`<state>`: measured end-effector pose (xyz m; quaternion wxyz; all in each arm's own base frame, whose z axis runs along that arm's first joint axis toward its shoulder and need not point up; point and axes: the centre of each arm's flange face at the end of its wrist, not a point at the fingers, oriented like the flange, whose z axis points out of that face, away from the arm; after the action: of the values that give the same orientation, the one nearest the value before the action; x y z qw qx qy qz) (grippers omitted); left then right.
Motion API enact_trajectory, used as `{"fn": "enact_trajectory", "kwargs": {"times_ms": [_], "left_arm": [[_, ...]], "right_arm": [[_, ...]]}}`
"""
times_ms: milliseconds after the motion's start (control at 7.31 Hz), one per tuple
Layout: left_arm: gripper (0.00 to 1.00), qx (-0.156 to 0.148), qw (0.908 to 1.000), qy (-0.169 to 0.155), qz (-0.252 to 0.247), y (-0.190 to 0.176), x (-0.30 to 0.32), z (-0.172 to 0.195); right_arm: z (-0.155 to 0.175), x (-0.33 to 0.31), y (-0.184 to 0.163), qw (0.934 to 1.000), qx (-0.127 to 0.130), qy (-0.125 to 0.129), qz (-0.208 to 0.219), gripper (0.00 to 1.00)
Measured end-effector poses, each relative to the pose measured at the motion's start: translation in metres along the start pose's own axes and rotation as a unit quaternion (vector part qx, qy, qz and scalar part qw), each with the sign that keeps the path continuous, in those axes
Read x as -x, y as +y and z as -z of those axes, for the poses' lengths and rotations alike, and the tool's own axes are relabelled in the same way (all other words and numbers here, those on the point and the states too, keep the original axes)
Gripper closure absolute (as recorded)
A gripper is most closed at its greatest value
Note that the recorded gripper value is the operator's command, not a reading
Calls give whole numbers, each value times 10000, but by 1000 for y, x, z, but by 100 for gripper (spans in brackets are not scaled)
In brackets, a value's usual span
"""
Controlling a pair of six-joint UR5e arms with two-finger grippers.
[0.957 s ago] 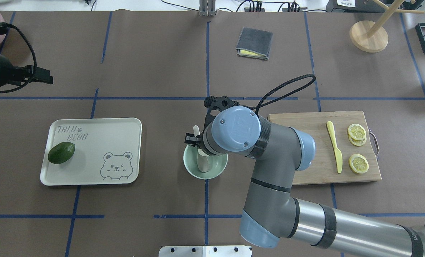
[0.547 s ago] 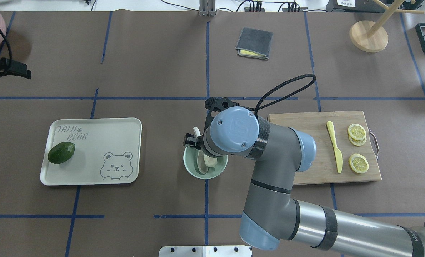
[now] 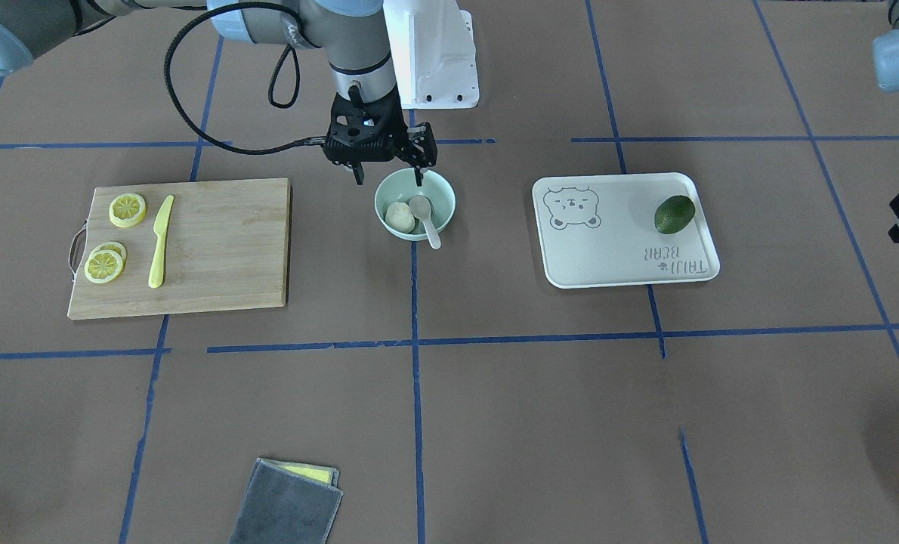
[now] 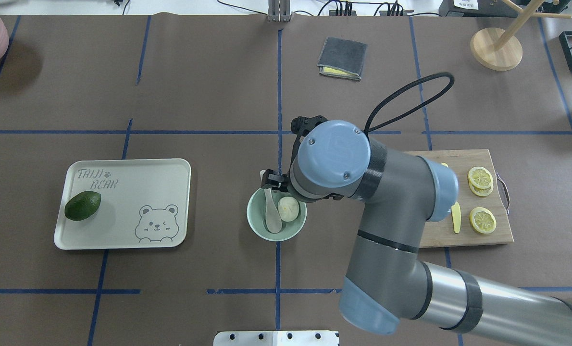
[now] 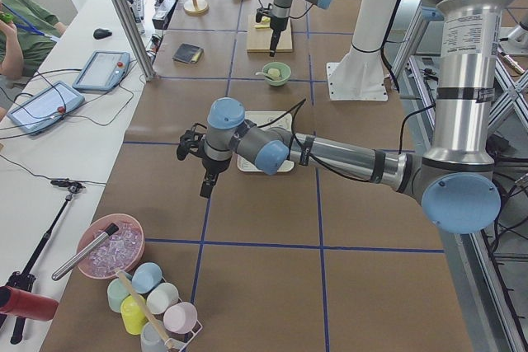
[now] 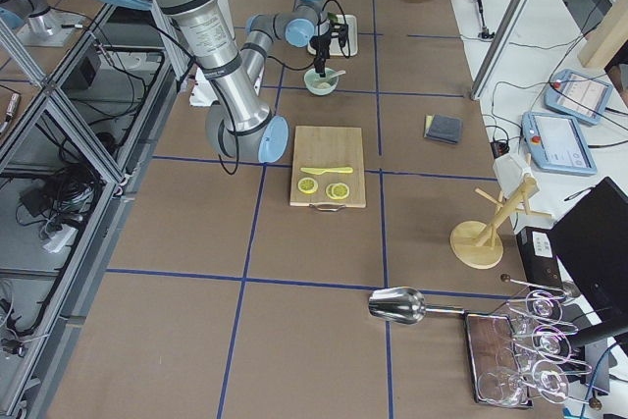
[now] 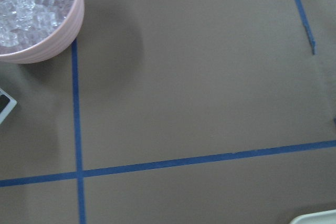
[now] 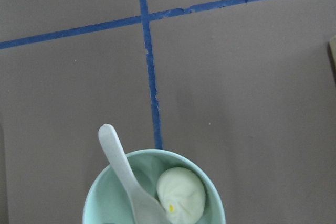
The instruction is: Put spoon and bun in bowl
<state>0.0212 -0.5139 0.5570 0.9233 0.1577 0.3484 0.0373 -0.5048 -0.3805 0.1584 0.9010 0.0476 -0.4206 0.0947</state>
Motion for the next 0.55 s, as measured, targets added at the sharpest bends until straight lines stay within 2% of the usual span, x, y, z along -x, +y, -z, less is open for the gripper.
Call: {"fn": "enact_trajectory", "kwargs": {"times_ms": [274,547], "left_arm": [[0,323,9993,148,-132,26,40,-7],[0,546,9982,186,-131,34,62,0]], "right_arm": [[38,-77,-64,9991,90,174,387,0],[67,-174,-135,9966,272,262,734,0]]}}
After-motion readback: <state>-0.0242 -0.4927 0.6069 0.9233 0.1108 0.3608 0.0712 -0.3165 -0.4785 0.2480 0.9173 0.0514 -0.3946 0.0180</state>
